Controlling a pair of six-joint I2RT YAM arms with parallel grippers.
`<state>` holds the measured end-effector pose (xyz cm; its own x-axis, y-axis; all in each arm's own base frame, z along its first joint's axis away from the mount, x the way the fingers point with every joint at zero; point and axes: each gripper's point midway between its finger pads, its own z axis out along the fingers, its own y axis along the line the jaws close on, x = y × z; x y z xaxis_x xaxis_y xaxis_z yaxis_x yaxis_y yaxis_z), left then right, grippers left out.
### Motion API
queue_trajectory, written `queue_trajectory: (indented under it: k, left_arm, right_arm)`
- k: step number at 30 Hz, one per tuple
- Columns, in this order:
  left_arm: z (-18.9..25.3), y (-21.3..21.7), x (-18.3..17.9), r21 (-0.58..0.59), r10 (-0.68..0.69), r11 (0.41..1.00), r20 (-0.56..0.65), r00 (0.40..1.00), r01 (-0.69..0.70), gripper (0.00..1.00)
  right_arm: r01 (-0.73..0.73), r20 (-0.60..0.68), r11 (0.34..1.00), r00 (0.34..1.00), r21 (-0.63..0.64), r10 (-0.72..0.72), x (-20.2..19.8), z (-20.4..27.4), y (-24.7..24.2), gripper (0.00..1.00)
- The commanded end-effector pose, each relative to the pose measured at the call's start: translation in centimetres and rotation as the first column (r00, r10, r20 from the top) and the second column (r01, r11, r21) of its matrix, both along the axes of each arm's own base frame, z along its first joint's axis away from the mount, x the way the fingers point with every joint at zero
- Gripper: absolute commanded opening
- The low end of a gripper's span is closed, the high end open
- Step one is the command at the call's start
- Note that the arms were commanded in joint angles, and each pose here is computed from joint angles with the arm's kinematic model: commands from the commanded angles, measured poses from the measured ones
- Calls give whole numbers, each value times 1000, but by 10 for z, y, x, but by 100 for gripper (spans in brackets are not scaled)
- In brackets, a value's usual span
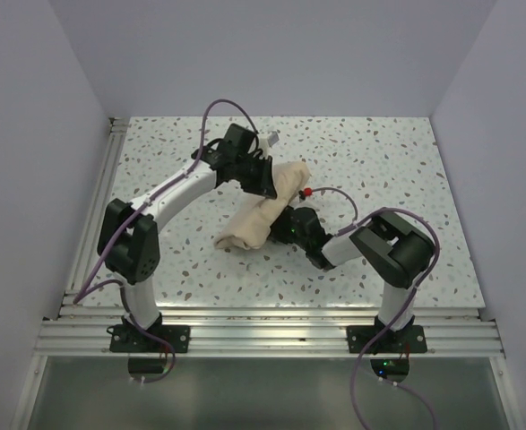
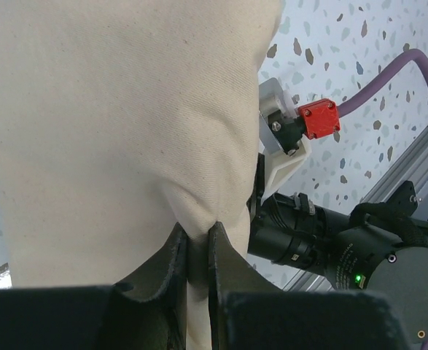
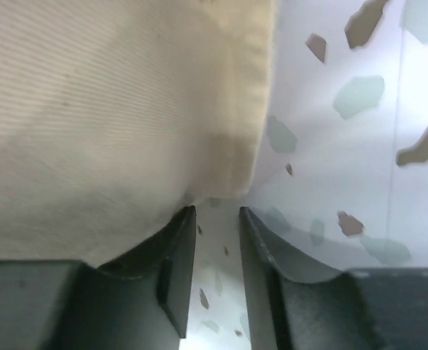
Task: Prepare the surgical pack
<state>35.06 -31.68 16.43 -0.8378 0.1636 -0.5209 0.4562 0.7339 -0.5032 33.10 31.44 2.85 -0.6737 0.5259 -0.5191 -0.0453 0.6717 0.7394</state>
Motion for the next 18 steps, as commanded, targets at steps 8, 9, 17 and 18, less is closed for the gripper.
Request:
queue_trajectory:
  k: [8, 9, 17, 18]
  left_arm:
    - [29, -21, -12, -127, -60, 990, 70, 996, 68, 0]
    - [28, -21, -12, -128, -61, 989, 71, 996, 69, 0]
    - [14, -18, -22, -130, -71, 988, 48, 996, 77, 0]
    - [13, -19, -22, -135, -72, 988, 51, 996, 78, 0]
  right_arm:
    - [15, -14, 999, 1000, -52, -16, -8, 2, -15, 0]
    - [11, -21, 999, 1000, -50, -12, -9, 0, -14, 0]
    - [19, -53, 1000, 998, 4, -18, -12, -3, -20, 6]
    - [27, -57, 1000, 998, 13, -26, -12, -4, -22, 7]
